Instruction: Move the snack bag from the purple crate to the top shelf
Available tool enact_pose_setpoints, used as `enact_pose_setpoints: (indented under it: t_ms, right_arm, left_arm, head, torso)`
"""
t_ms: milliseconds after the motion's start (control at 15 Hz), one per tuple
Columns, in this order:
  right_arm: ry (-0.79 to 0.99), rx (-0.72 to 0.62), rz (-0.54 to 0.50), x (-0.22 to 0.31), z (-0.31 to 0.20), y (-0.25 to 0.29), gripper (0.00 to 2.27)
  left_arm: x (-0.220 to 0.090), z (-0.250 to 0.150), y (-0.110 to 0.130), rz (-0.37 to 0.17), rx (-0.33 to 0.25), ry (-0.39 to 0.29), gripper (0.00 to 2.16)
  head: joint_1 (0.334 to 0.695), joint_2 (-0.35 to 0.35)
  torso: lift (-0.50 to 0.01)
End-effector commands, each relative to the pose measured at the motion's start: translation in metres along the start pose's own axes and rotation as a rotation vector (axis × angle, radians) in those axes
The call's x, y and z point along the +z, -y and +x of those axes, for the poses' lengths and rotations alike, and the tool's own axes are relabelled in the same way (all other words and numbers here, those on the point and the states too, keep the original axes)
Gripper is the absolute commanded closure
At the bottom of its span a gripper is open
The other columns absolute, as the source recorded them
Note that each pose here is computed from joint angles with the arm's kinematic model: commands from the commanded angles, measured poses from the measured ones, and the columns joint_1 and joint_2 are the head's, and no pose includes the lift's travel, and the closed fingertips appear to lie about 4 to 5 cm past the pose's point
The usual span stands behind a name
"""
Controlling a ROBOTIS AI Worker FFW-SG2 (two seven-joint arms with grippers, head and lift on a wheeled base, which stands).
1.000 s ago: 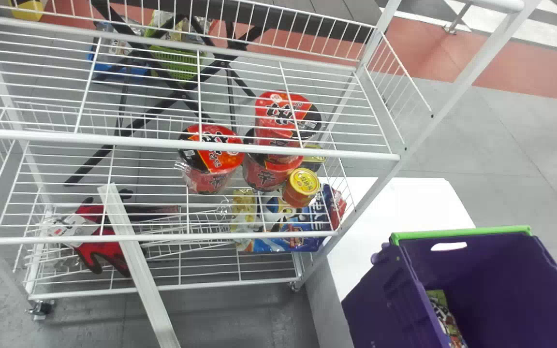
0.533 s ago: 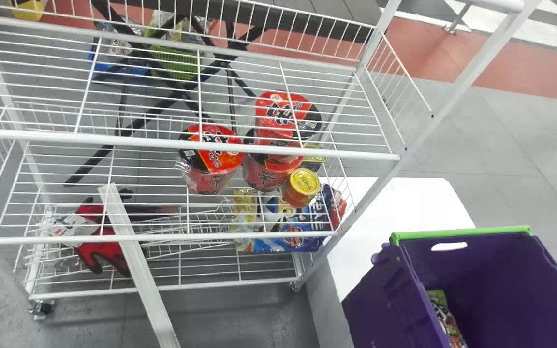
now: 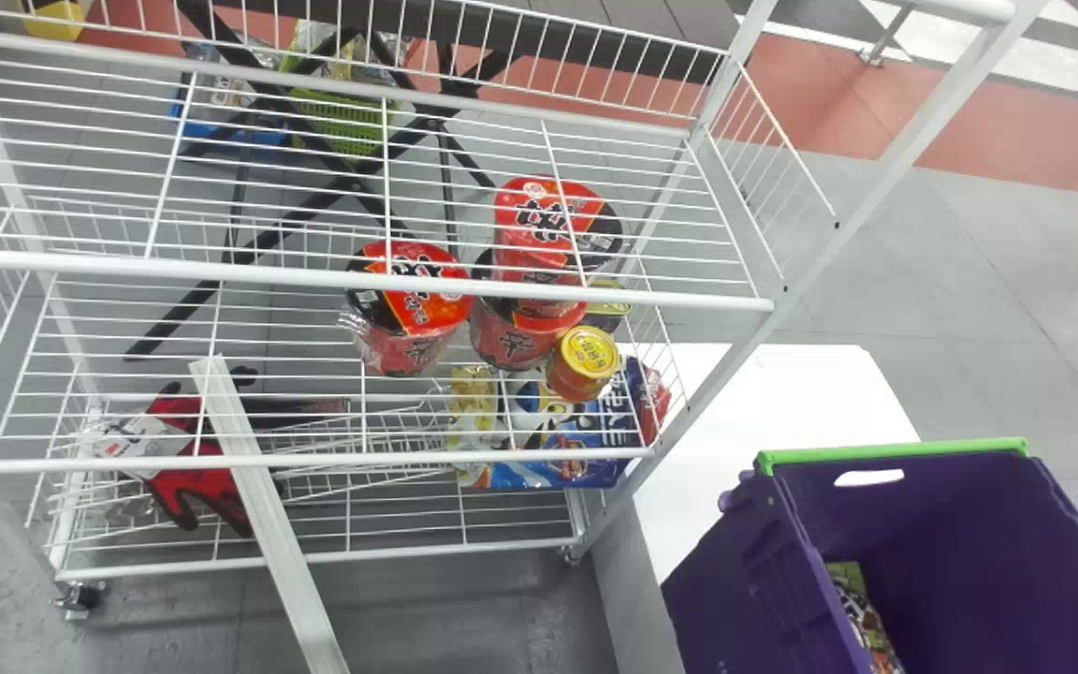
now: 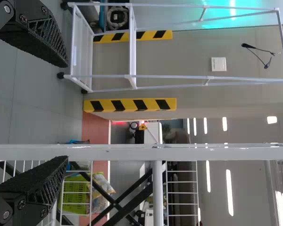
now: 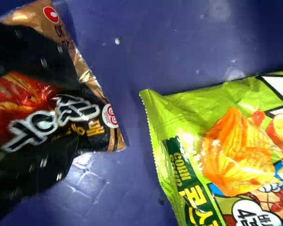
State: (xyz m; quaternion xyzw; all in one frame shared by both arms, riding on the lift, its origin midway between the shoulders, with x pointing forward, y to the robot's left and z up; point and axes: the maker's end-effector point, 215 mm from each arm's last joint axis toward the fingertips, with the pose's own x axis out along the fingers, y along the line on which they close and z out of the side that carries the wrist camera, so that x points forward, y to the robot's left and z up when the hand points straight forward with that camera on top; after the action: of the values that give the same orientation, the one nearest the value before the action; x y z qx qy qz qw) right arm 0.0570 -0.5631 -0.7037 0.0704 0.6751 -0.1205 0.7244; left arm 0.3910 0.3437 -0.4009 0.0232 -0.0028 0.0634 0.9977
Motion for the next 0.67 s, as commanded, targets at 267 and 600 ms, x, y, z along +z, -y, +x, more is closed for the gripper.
enact_pose_setpoints:
  t_ms: [267,600]
  right_arm:
    - [0.066,0.038,0.084,0.015,-0.015,-0.002,2.02]
    - [0.169,0.195,0.293,0.040,-0.082,-0.020,2.05]
  left_arm:
    - [0.001,0.000,0.000,-0.001,0.002,0.002,0.13]
    - [0.004,0.000,0.000,-0.002,0.003,0.007,0.13]
  head:
    - [0.695,-0.350]
    - [0.695,-0.350]
  torso:
    - [-0.454]
    - [-0.454]
